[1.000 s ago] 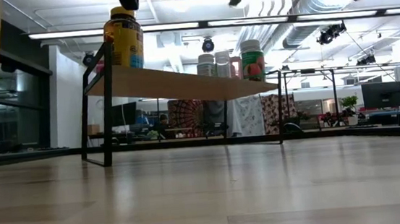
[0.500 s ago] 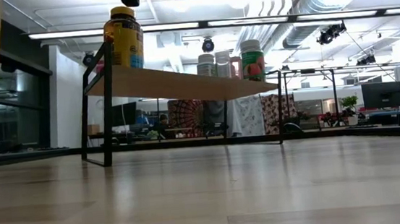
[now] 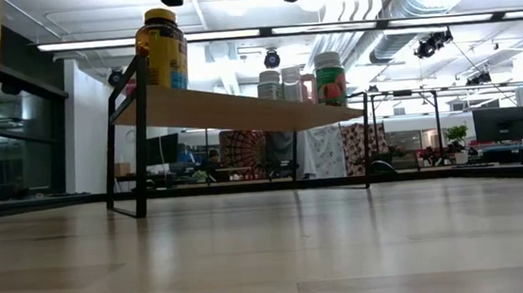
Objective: Pick and place medicine bottles onto shelf by color
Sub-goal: Put the orange medicine bottle on the shelf
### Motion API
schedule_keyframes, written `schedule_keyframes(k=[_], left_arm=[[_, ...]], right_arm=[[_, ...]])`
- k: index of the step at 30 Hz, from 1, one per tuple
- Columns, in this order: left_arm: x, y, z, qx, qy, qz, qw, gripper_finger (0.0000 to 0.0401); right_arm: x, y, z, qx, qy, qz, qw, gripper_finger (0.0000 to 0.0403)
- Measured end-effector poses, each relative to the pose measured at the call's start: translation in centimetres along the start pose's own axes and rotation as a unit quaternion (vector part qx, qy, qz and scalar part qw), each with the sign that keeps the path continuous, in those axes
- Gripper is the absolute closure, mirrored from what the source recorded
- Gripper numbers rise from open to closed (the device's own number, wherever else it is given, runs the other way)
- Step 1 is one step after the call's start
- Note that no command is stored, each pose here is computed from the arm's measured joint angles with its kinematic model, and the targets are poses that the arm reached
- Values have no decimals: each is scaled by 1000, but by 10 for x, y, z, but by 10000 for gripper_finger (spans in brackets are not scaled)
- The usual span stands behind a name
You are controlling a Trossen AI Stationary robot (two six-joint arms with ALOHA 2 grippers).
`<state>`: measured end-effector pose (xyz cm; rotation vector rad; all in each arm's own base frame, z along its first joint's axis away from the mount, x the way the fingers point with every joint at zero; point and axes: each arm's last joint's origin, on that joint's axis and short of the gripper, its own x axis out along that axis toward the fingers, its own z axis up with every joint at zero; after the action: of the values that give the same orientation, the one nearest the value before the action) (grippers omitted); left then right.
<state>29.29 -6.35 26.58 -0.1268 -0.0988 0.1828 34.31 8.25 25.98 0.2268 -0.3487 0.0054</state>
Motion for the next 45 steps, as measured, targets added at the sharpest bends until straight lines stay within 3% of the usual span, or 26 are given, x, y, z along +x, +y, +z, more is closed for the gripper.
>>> schedule_keyframes(k=[27, 45], left_arm=[[3, 5, -2, -1, 2, 4, 1000, 222], [3, 5, -2, 12, 3, 4, 1000, 222]], right_arm=[[0, -1, 0, -2, -1, -6, 1000, 78], [0, -1, 0, -11, 0, -3, 1000, 161]])
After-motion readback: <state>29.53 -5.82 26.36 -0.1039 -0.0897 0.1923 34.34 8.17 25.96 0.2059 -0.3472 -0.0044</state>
